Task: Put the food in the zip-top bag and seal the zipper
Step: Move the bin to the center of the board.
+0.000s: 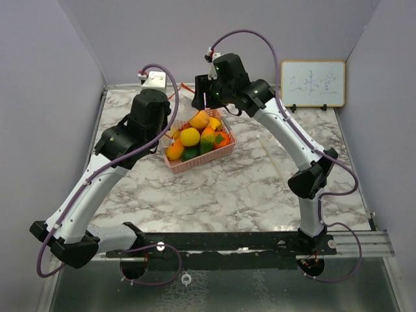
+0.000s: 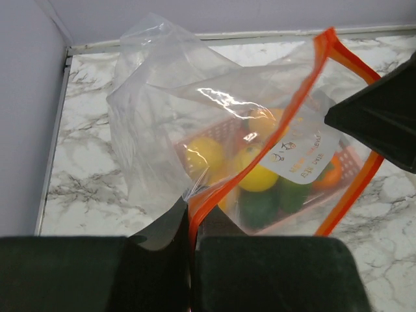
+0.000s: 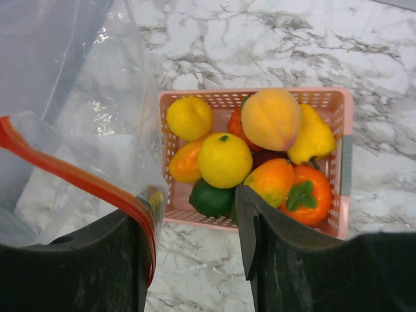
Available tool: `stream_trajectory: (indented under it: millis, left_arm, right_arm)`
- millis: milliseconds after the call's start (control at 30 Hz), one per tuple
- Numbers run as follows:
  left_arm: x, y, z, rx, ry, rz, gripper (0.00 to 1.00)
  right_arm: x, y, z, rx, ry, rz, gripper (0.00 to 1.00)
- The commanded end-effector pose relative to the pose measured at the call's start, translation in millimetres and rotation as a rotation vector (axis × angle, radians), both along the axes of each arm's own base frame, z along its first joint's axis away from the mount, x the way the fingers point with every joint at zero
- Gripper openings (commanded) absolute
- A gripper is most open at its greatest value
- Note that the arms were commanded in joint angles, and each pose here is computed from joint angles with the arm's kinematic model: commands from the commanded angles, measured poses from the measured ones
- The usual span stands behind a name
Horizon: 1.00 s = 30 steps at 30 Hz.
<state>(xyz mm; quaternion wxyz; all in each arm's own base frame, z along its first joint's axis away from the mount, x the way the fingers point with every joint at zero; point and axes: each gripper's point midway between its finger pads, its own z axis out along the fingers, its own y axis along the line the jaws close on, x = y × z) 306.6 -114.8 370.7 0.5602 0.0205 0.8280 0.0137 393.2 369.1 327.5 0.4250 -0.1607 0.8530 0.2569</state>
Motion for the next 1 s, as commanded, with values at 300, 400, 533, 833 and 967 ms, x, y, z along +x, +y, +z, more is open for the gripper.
stream_trajectory:
  millis: [300,400,533,833,967]
  left_arm:
    - [24.0,43.9,-69.2,0.132,0.091,0.234,0.00]
    - [32.6,52.0,-67.2,0.146,0.100,0.287,0.00]
    - [38.2,61.7,-61.0,0.166,0.105,0.347,0.00]
    - [31.1,75.6,-37.4,0.187,0.067,0.395,0.00]
    - [27.8,77.2,-28.9,0.175,0.056,0.390,0.00]
  right_arm:
    - [1.9,-17.0,71.1,0.142,-0.215,0.116,1.00]
    - [38.2,-66.9,41.9,0.183,-0.095,-0.009,0.98]
    - [81.7,-117.6,-22.1,0.066,-0.010,-0.137,0.93]
    - [99.3,-117.8,-131.6,-0.135,0.110,-0.060,0.81]
    - [94.0,-113.5,-165.6,-0.148,0.184,-0.027,0.75]
